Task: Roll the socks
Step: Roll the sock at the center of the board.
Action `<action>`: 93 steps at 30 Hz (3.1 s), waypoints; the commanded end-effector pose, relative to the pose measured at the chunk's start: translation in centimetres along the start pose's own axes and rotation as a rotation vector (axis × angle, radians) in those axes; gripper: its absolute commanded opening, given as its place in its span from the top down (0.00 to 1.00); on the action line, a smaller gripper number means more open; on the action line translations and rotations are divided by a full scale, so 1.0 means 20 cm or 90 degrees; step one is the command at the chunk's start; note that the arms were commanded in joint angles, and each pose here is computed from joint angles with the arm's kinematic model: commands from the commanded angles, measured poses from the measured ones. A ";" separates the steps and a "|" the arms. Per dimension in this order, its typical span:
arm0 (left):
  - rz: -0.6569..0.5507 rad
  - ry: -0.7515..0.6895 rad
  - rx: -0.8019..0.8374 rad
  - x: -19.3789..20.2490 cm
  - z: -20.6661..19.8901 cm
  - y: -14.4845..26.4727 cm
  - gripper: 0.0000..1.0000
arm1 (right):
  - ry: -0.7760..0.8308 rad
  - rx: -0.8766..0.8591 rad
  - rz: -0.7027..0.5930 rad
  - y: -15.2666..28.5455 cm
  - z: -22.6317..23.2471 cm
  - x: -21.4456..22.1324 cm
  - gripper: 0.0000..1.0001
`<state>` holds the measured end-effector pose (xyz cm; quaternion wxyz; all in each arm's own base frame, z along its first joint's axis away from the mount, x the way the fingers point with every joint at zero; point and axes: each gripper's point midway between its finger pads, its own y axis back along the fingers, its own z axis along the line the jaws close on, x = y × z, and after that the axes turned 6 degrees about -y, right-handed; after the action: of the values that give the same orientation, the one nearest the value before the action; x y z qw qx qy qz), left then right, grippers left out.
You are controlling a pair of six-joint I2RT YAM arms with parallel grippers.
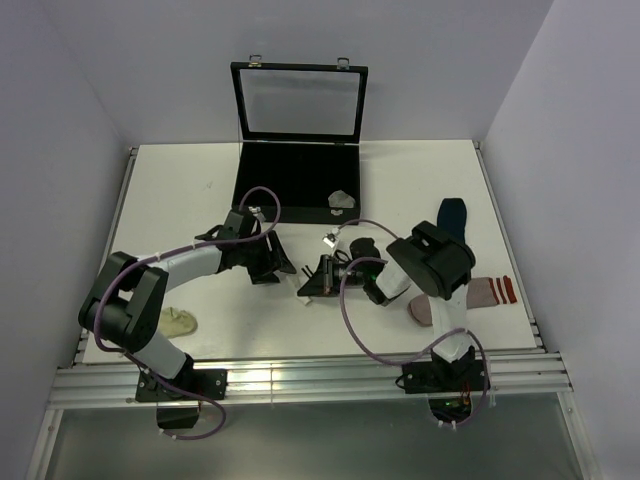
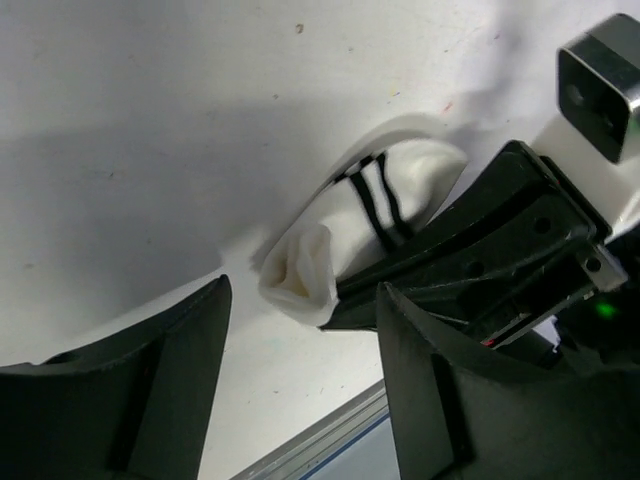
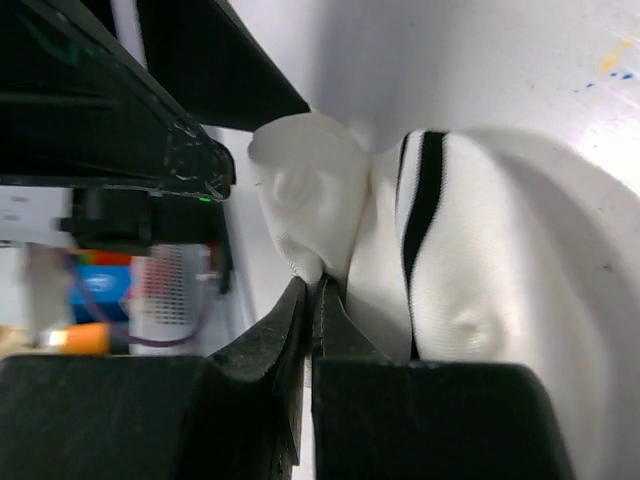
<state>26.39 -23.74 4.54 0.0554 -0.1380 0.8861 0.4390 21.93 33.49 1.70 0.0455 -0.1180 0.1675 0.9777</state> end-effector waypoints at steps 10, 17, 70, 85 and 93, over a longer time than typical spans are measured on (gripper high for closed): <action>0.026 -0.017 0.042 0.03 -0.04 -0.04 0.46 | -0.159 -0.110 0.027 0.10 -0.03 0.07 0.99; 0.049 -0.014 0.024 0.05 -0.01 -0.08 0.53 | -0.136 0.026 0.045 0.08 -0.19 0.10 0.99; 0.075 -0.052 -0.035 -0.01 -0.01 -0.12 0.99 | 0.569 0.564 -0.041 -0.04 0.05 -0.03 0.72; -0.062 0.012 -0.018 -0.16 0.02 0.06 0.34 | 0.320 0.351 -0.024 -0.01 0.03 0.00 1.00; -0.068 0.025 0.042 -0.12 -0.02 0.07 0.33 | 0.150 0.186 0.003 -0.02 0.03 0.03 1.00</action>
<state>27.74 -21.85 5.05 0.0493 -0.1804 0.8781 0.4405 22.83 33.24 1.93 0.0643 -0.2824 0.3765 0.8800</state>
